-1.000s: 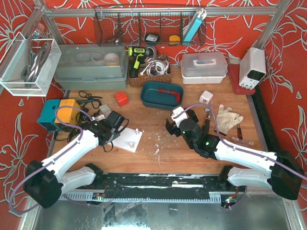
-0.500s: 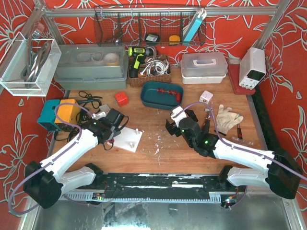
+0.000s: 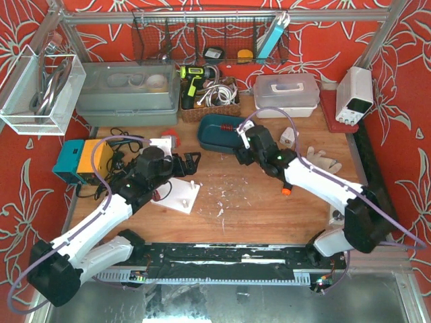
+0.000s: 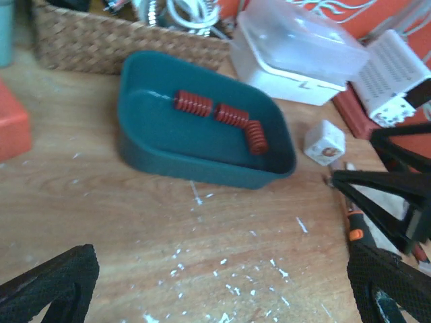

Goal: Install the large spring

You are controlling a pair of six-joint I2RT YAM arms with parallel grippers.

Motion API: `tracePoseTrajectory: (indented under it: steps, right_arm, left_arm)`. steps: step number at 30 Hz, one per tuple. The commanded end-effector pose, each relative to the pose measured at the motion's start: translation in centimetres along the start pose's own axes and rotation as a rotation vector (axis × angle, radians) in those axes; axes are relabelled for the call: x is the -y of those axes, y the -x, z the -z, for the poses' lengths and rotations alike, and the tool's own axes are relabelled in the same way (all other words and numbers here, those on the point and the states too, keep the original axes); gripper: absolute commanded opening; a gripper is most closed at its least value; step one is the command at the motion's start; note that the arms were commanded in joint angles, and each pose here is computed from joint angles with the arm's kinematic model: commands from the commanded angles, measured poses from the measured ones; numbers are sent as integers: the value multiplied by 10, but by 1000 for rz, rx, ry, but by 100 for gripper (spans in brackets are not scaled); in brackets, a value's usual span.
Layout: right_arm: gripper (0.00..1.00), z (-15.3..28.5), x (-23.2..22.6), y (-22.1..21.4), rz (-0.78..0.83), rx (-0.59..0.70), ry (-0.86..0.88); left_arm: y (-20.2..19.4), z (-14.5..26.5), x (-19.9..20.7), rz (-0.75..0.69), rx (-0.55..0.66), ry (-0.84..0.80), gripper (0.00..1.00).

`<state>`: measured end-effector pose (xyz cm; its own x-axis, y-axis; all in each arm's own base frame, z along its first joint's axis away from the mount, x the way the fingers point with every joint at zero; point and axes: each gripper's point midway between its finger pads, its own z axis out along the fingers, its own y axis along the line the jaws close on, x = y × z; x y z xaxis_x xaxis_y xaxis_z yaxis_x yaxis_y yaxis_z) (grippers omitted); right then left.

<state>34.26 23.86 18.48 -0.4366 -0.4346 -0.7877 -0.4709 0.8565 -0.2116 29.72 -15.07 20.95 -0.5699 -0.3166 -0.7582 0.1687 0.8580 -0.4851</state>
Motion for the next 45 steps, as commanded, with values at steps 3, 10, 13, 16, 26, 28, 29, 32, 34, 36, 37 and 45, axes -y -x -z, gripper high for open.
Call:
tracePoseTrajectory:
  steps: [3, 10, 13, 16, 26, 28, 29, 32, 34, 36, 37, 45]
  right_arm:
    - [71, -34, 2, -8, 69, -145, 70]
    - [46, -87, 24, -13, 97, -298, 26]
    - [46, -102, 31, -15, 8, -366, -35]
    - [46, -115, 34, -22, -103, -433, -103]
    - [44, -146, 46, -48, -236, -547, -298]
    - [45, -148, 47, -53, -256, -556, -323]
    - [45, -149, 48, -54, -261, -558, -333]
    - [47, -151, 50, -60, -275, -566, -362]
    - [48, -153, 47, -63, -287, -573, -357]
    - [49, -156, 45, -66, -300, -576, -356]
    - [50, -158, 46, -67, -306, -577, -361]
    - [53, -172, 45, -72, -317, -583, -383]
  left_arm:
    - [6, -4, 35, -120, 132, -245, 100]
    - [-16, 0, 21, -151, 188, -272, 100]
    - [-20, -1, 11, -153, 198, -236, 100]
    - [-17, -3, 5, -145, 196, -191, 100]
    - [-15, 3, 5, -123, 211, -200, 100]
    - [-14, 5, 5, -122, 221, -198, 100]
    - [-13, 6, 4, -122, 227, -194, 100]
    - [-11, 10, 4, -118, 241, -192, 100]
    - [-10, 11, 3, -118, 250, -192, 100]
    - [-9, 12, 3, -118, 255, -189, 100]
    - [-9, 12, 2, -118, 255, -187, 100]
    - [-7, 15, 2, -121, 265, -180, 100]
